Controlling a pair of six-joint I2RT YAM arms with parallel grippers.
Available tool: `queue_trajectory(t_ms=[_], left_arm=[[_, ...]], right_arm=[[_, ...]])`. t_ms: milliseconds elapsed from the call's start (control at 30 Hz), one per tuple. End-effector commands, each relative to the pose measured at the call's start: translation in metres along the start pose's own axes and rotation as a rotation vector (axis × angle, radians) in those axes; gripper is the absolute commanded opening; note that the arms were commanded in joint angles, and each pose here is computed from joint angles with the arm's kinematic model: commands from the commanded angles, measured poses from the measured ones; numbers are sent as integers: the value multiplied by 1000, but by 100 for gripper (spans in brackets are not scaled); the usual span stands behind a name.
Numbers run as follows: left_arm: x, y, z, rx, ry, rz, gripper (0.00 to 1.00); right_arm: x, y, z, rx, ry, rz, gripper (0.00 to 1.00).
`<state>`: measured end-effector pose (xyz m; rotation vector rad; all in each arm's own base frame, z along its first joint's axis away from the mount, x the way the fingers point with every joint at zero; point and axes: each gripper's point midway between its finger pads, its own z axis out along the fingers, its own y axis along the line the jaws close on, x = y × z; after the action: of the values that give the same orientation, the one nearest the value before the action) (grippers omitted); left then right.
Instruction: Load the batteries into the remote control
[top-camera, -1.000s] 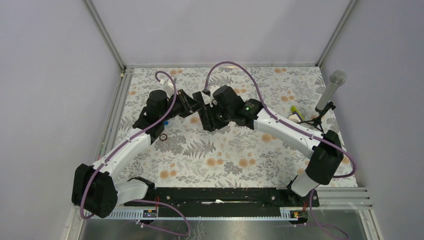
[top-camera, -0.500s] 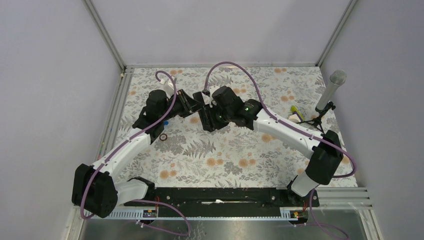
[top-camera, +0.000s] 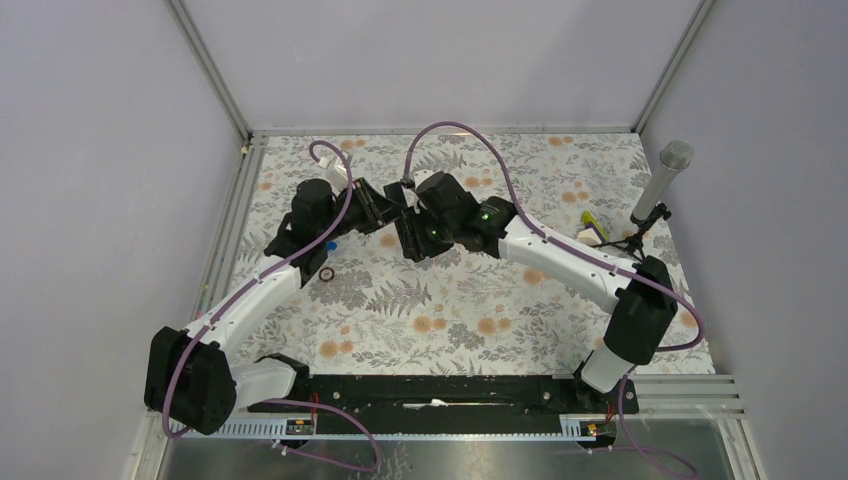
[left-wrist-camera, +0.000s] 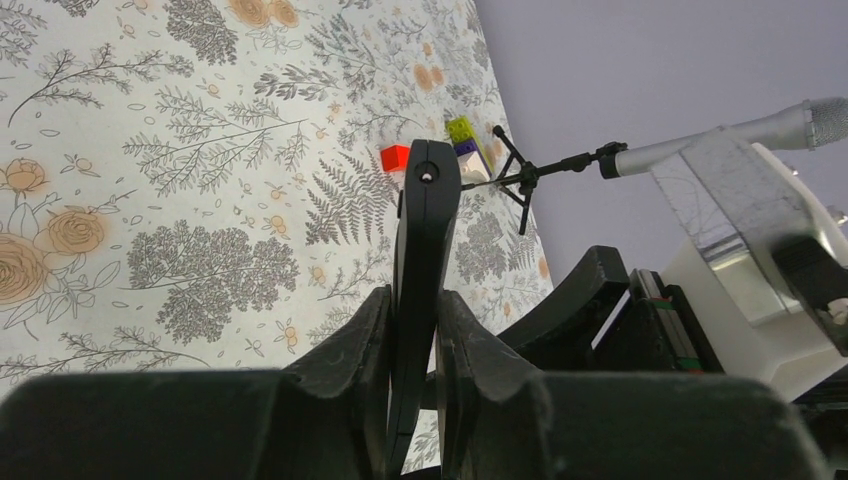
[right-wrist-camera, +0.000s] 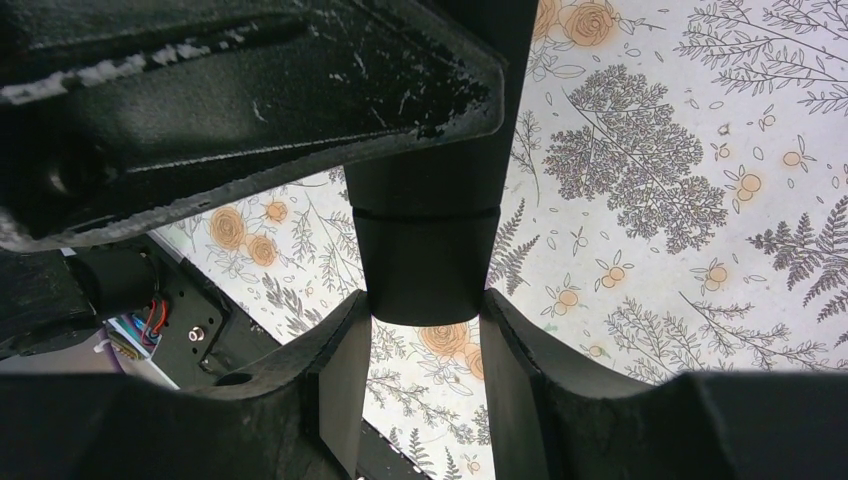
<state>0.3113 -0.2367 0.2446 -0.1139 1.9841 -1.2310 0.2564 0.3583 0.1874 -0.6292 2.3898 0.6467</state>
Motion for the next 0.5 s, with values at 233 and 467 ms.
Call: queue_trajectory(t_ms=[233, 467], left_arm=[[24, -27, -6, 78, 154, -27, 0], [31, -30, -5, 101, 206, -49, 0]], right_arm=[[-60, -8, -7, 68, -250, 54, 40], [-63, -14, -8, 64, -262, 98, 42]])
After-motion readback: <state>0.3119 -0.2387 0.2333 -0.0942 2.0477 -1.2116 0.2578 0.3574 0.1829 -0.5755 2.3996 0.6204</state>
